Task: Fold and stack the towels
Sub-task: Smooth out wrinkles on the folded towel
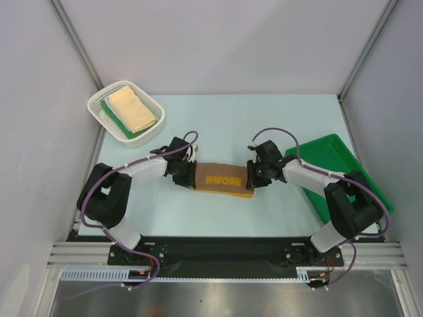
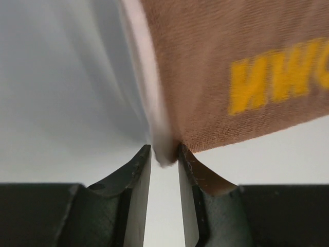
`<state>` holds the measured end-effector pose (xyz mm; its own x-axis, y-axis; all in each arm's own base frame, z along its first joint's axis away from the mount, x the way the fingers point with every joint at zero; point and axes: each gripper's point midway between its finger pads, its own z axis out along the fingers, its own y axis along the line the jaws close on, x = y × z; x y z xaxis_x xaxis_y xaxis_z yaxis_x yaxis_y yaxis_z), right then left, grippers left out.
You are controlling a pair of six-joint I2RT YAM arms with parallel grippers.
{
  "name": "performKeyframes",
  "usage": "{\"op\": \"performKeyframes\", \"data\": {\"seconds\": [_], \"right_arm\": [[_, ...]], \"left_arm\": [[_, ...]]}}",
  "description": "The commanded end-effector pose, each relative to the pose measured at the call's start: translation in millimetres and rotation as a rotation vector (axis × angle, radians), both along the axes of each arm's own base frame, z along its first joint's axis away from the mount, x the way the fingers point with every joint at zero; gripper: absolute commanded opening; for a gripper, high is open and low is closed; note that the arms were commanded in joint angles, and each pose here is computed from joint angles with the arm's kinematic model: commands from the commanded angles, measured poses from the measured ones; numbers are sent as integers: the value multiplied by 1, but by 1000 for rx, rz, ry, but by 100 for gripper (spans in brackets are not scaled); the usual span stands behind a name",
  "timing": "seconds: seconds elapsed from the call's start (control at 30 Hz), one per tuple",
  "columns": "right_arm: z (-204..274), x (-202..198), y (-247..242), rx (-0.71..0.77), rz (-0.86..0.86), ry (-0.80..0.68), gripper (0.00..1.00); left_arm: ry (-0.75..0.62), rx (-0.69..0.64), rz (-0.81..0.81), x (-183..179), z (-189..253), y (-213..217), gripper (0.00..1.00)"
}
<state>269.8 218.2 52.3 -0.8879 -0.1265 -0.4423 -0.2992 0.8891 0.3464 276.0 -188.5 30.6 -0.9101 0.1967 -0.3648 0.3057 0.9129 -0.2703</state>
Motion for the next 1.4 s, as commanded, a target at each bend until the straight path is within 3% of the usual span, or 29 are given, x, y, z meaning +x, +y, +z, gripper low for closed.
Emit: {"op": "performKeyframes", "data": {"seconds": [0.0, 0.1, 0.3, 0.43, 0.5, 0.6, 0.8, 0.9, 1.13, 1.37], "right_arm": [[-14, -5, -5, -14, -28, 2, 27], [-11, -9, -6, -12, 1, -5, 28], [27, -5, 6, 53, 13, -39, 29], [45, -6, 22, 127, 12, -43, 29], [46, -8, 33, 179, 26, -57, 29], [42, -10, 43, 235, 21, -66, 29], [-13, -27, 28, 178, 35, -18, 29], [-13, -30, 22, 172, 40, -20, 28], [38, -10, 7, 207, -23, -125, 29], [35, 37, -6, 204, -94, -164, 26]], "left_arm": [[27, -14, 130, -7, -7, 2, 32], [8, -17, 165, -12, 1, 7, 33], [-122, 78, 213, 17, 46, 23, 40], [-152, -43, 154, 25, 67, -3, 41], [-136, -200, 87, 20, 74, -31, 41], [-76, -285, 82, 7, 59, -44, 42], [14, -134, 182, 1, 7, -16, 41], [24, -103, 226, 4, -2, -4, 41], [-38, -130, 218, 24, 31, -10, 45], [-59, -96, 220, 37, 37, -6, 48]]}}
